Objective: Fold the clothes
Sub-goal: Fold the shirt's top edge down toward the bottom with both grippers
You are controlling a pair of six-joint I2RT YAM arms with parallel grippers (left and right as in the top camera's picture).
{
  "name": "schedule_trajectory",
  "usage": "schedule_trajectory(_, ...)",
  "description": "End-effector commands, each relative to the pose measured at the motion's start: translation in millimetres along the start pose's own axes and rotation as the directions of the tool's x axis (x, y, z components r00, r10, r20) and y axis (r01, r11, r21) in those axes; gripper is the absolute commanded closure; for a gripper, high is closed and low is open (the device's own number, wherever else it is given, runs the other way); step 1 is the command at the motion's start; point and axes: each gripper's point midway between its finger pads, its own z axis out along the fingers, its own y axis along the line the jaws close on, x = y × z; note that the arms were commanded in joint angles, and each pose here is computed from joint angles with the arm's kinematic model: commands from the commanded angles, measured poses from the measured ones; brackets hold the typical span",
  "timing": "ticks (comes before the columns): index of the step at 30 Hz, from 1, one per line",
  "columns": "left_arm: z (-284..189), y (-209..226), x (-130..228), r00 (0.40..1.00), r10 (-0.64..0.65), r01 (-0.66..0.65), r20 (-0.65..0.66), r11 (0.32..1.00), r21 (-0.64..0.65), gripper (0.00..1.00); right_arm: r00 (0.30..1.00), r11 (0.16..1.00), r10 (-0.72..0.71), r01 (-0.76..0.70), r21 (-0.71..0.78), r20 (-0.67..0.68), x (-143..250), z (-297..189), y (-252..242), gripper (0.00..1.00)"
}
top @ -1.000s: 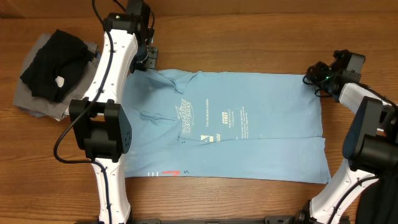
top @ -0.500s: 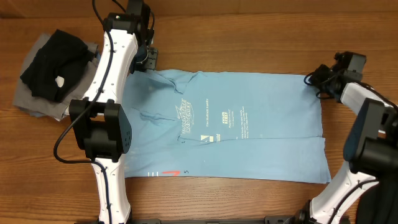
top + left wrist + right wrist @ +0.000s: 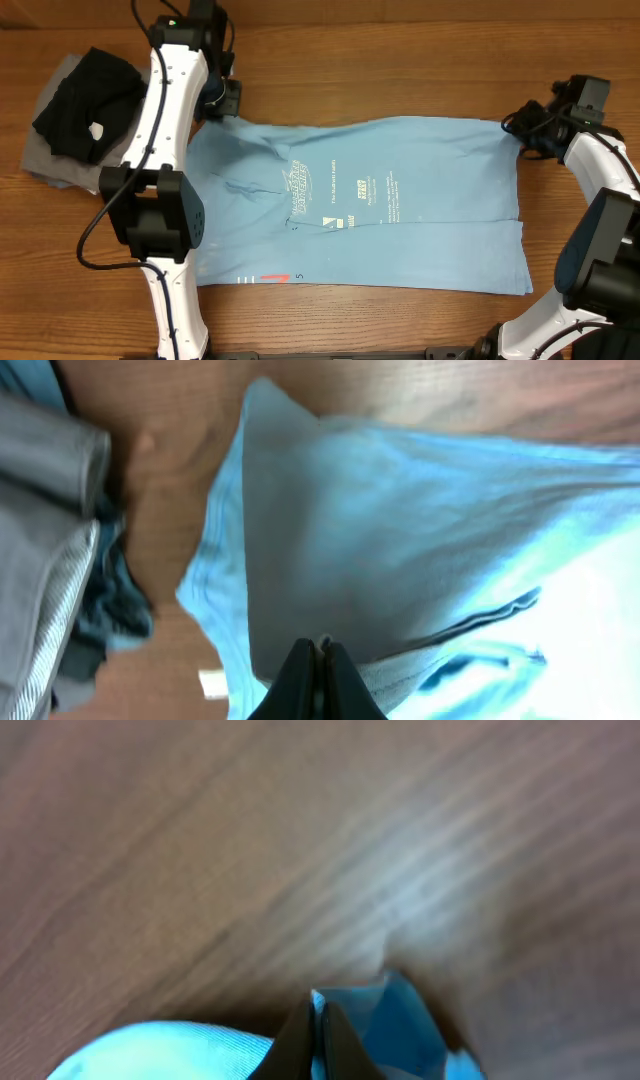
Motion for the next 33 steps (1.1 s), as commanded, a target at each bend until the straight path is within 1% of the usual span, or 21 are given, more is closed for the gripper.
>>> schedule_trajectory(1,-21.9,-4.9,5.9,0.999,-0.036,0.035,0.013,0.997,0.066,0.96,0.996,0.996,0.086,-0.086,0.003,0.019,-9.4,-15.5,-3.9,0.96)
schedule_trajectory(7,-23.1,-4.7,32.1,0.995,-0.031,0.038,-0.093,0.997,0.070,0.96,0.993,0.991,0.112,-0.115,-0.063,-0.040,-1.7,-24.5,-0.1,0.96)
schedule_trajectory(9,-24.0,-4.8,40.5,0.991,-0.029,0.038,-0.127,0.997,0.072,0.96,0.996,0.988,0.077,-0.083,-0.133,-0.048,-3.0,-32.6,10.2,0.96)
schedule_trajectory(10,-25.8,-9.2,49.6,0.986,-0.013,0.029,-0.163,0.995,0.098,0.96,0.998,0.982,0.049,-0.056,-0.182,-0.044,-4.8,-41.9,18.2,0.96)
schedule_trajectory(11,-26.1,-11.6,50.2,0.986,0.000,0.019,-0.165,0.993,0.114,0.96,0.998,0.982,0.052,-0.058,-0.181,-0.040,-5.7,-46.4,17.9,0.96)
schedule_trajectory(14,-30.6,-20.8,50.0,0.988,0.008,0.019,-0.155,0.985,0.170,0.96,0.996,0.983,0.070,-0.077,-0.169,-0.046,-3.6,-59.7,15.3,0.96)
schedule_trajectory(21,-49.6,-15.8,51.0,0.995,0.002,0.016,-0.104,0.985,0.173,0.96,0.992,0.983,0.106,-0.115,-0.143,-0.067,3.7,-83.5,7.0,0.96)
schedule_trajectory(25,-73.0,-8.8,53.6,0.999,-0.007,0.014,-0.040,0.985,0.173,0.96,0.987,0.982,0.132,-0.143,-0.122,-0.096,10.8,-88.6,-0.3,0.96)
schedule_trajectory(28,-87.9,-7.3,56.8,1.000,-0.011,0.011,-0.001,0.985,0.172,0.96,0.986,0.984,0.122,-0.136,-0.114,-0.116,16.4,-89.0,-2.1,0.96)
schedule_trajectory(31,-92.5,-12.0,63.1,1.000,-0.009,0.009,-0.001,0.981,0.195,0.96,0.980,0.984,0.129,-0.145,-0.099,-0.151,25.3,-89.8,-4.5,0.96)
schedule_trajectory(33,-88.9,-13.5,70.1,1.000,-0.007,0.011,-0.024,0.980,0.201,0.96,0.976,0.984,0.137,-0.154,-0.090,-0.172,30.7,-90.4,-5.9,0.96)
